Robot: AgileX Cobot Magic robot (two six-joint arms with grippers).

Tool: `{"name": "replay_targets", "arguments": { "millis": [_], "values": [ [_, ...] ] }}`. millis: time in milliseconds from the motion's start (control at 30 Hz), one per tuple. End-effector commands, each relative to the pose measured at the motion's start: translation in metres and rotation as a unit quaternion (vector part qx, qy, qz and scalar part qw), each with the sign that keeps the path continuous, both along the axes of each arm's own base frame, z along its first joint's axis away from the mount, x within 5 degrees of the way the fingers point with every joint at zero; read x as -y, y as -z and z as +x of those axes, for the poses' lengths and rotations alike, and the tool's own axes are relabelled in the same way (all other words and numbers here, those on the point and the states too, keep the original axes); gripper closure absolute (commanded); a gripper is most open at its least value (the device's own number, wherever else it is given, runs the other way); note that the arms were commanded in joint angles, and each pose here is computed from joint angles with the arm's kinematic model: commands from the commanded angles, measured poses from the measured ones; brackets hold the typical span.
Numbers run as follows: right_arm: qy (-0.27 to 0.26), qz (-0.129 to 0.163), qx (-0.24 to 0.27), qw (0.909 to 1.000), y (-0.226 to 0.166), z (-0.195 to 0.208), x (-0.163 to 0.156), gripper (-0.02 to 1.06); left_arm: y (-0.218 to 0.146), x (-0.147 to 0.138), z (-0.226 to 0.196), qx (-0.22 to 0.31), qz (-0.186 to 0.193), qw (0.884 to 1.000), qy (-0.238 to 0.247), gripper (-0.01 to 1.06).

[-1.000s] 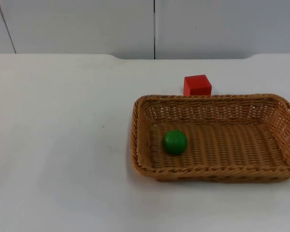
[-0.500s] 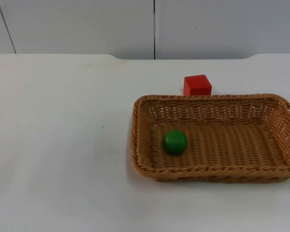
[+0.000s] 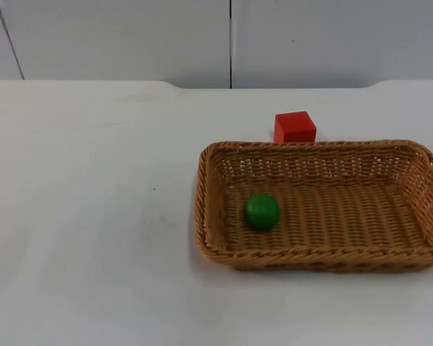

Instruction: Place all geometric objects except the red cube into the basket.

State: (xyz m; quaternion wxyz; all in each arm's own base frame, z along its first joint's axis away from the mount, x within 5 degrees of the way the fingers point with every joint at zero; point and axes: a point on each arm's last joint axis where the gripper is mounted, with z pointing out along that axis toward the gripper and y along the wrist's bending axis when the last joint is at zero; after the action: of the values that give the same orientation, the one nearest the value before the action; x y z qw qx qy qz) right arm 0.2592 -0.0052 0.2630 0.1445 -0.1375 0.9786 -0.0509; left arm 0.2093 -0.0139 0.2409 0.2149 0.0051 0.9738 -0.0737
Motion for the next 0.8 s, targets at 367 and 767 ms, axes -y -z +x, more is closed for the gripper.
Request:
{"name": "replay_targets", "arguments": {
  "millis": [367,767],
  "values": [
    [-0.1,0.003,0.01,0.9949,0.076,0.078,0.023,-0.01,0.0,0.0,-0.002,-0.002,-0.007,1.0,-0.006,0.0],
    [-0.141,0.029,-0.035,0.9889,0.156,0.096,0.02,0.0,0.0,0.0,-0.001,0.001,-0.005,1.0,-0.001,0.0]
  ]
}}
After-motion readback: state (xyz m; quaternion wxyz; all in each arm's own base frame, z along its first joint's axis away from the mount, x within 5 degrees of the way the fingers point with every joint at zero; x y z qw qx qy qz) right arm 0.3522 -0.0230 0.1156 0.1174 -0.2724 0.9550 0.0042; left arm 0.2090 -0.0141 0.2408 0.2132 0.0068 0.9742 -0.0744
